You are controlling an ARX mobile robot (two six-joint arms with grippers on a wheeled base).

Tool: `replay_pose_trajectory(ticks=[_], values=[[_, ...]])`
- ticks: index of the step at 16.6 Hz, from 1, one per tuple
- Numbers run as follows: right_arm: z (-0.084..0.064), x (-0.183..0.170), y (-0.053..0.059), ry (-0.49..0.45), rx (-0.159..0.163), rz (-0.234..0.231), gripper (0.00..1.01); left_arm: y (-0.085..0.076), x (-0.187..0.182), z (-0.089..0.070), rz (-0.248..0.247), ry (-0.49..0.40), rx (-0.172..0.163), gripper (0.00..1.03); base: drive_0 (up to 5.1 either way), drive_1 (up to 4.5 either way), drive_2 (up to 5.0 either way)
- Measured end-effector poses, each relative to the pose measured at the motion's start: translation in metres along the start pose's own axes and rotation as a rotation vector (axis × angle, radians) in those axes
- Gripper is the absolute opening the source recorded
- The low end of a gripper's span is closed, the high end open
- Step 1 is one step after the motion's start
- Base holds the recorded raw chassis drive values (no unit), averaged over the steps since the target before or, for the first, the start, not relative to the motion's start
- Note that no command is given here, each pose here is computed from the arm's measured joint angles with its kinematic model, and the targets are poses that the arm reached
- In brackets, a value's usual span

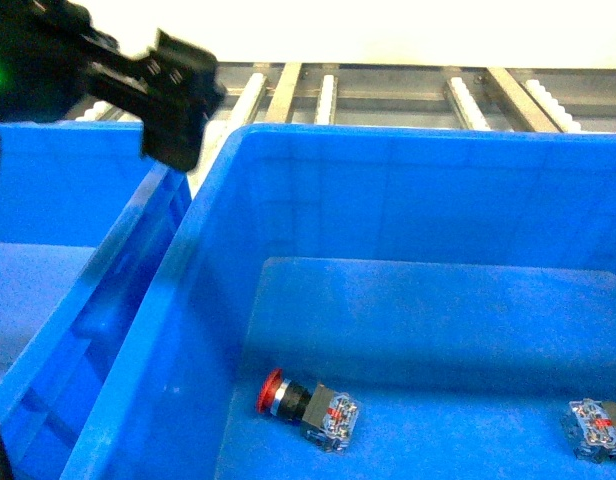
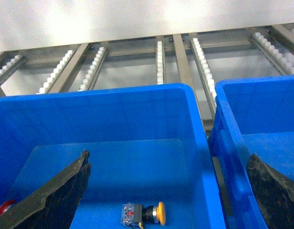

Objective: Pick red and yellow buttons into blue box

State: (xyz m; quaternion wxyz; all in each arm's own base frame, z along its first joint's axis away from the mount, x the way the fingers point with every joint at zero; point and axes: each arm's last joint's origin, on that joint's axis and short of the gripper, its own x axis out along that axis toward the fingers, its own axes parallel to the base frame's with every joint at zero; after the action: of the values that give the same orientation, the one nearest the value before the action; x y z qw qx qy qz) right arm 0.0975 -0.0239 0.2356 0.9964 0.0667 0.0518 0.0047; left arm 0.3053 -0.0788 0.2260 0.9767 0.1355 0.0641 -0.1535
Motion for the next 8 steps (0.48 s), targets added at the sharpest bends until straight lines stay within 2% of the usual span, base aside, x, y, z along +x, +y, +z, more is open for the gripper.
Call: replay_pose_trajectory(ticks=[1, 2, 3, 4, 5, 6, 7, 8], values=[[0.000, 0.000, 0.000, 0.000, 0.000, 0.000, 0.98, 0.008, -0.014, 0.005, 0.076, -0.078, -0.085, 0.98, 0.0, 0.00, 0.0], [0.000, 0.000, 0.000, 0.000, 0.000, 0.000, 0.98, 0.011, -0.042, 0.004, 0.169, -0.114, -0.247, 0.98, 0.0, 0.00, 0.0], [0.000, 0.000, 0.000, 0.000, 0.000, 0.000, 0.98, 0.011, -0.061, -0.005, 0.199, -0.103, -0.316, 0.98, 0.0, 0.00, 0.0], [0.000, 0.000, 0.000, 0.000, 0.000, 0.000, 0.98, 0.013, -0.085, -0.017, 0.245, -0.075, -0.370, 0.98, 0.0, 0.00, 0.0], [0.000, 0.000, 0.000, 0.000, 0.000, 0.000, 0.98, 0.019, -0.110, -0.026, 0.304, -0.053, -0.410, 0.98, 0.0, 0.00, 0.0], [0.000, 0.000, 0.000, 0.000, 0.000, 0.000, 0.98, 0.023, -0.131, -0.028, 0.339, -0.053, -0.418, 0.98, 0.0, 0.00, 0.0], [0.000, 0.000, 0.000, 0.000, 0.000, 0.000, 0.98, 0.025, -0.156, -0.022, 0.378, -0.092, -0.410, 0.98, 0.0, 0.00, 0.0], [0.000, 0.000, 0.000, 0.000, 0.000, 0.000, 0.98, 0.019, -0.197, -0.014, 0.400, -0.132, -0.375, 0.98, 0.0, 0.00, 0.0]])
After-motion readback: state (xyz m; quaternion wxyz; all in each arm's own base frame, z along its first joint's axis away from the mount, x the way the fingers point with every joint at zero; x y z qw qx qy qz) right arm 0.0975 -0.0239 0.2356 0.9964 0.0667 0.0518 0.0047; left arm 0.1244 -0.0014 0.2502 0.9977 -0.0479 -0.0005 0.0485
